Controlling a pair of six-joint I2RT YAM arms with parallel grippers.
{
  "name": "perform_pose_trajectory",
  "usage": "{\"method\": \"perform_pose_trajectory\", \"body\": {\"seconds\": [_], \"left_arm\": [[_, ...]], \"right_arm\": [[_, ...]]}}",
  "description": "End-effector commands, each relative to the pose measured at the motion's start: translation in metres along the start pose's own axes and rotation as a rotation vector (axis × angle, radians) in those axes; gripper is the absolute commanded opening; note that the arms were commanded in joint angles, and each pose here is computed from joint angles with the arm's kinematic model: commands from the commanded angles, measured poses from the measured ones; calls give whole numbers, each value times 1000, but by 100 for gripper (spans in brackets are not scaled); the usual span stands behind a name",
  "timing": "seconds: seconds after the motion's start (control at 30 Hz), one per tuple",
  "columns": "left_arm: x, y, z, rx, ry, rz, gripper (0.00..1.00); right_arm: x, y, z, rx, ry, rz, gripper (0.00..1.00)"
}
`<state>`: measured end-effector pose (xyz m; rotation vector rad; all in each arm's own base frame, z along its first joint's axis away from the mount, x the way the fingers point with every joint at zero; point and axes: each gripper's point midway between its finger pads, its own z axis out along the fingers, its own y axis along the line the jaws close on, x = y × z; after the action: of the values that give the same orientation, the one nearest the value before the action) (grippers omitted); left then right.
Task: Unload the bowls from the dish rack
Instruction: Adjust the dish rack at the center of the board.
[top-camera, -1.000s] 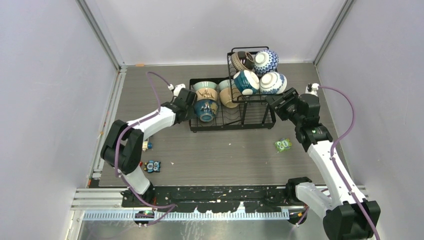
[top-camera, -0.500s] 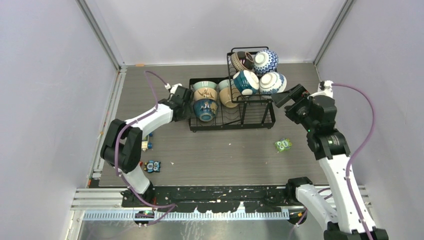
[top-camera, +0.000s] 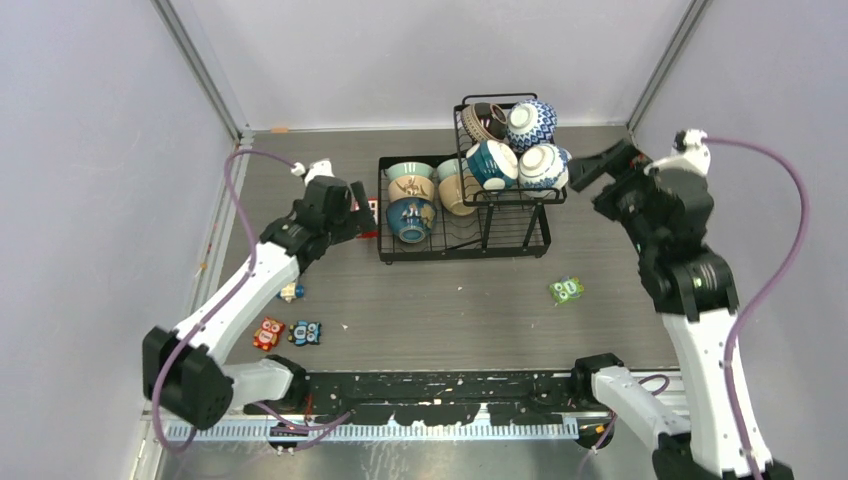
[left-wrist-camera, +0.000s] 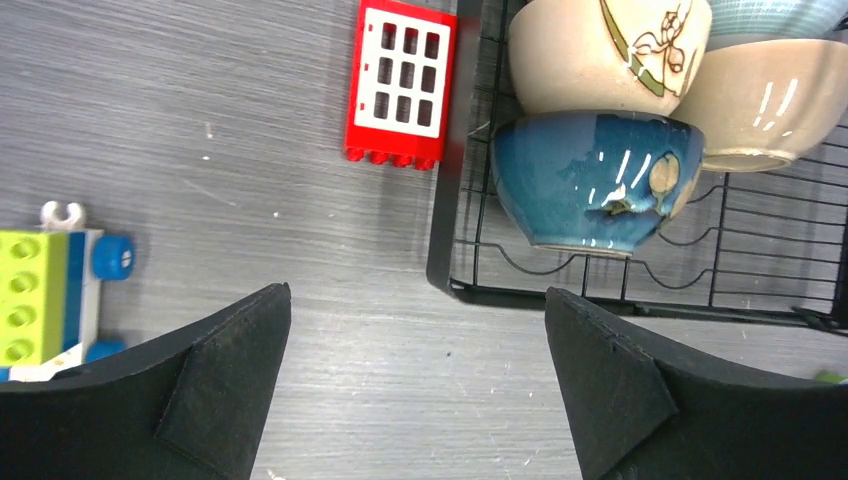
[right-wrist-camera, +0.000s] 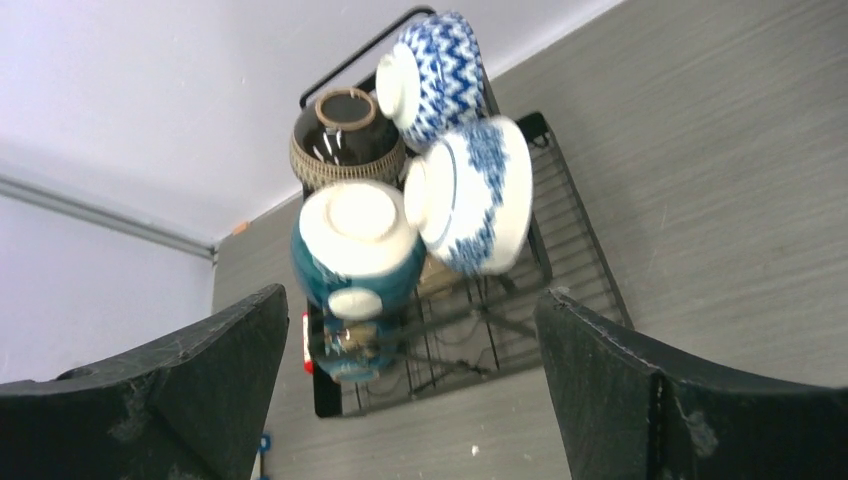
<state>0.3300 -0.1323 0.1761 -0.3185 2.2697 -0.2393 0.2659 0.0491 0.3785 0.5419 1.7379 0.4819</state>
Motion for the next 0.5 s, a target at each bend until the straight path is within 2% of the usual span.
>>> {"method": "perform_pose_trajectory", "body": {"seconds": [0.0,0.1,0.2,0.33,0.47], "left_arm": [[-11,21,-27,-19,-73,2,100],[-20,17,-38,55,-119,-17,100],[-21,-1,-46,193,-128,-28,100],[-13,-15,-54,298,-107,8,100],[-2,-10,-52,292,-89,9,100]], "right_arm": [[-31,20,50,26,-65,-16,95],[-47,41,82,-45,-80,63,92],[-58,61,110,-213,-22,251,90],[-87,42,123,-452,-89,543,89],[-81,15,116,-469,-117,610,89]]}}
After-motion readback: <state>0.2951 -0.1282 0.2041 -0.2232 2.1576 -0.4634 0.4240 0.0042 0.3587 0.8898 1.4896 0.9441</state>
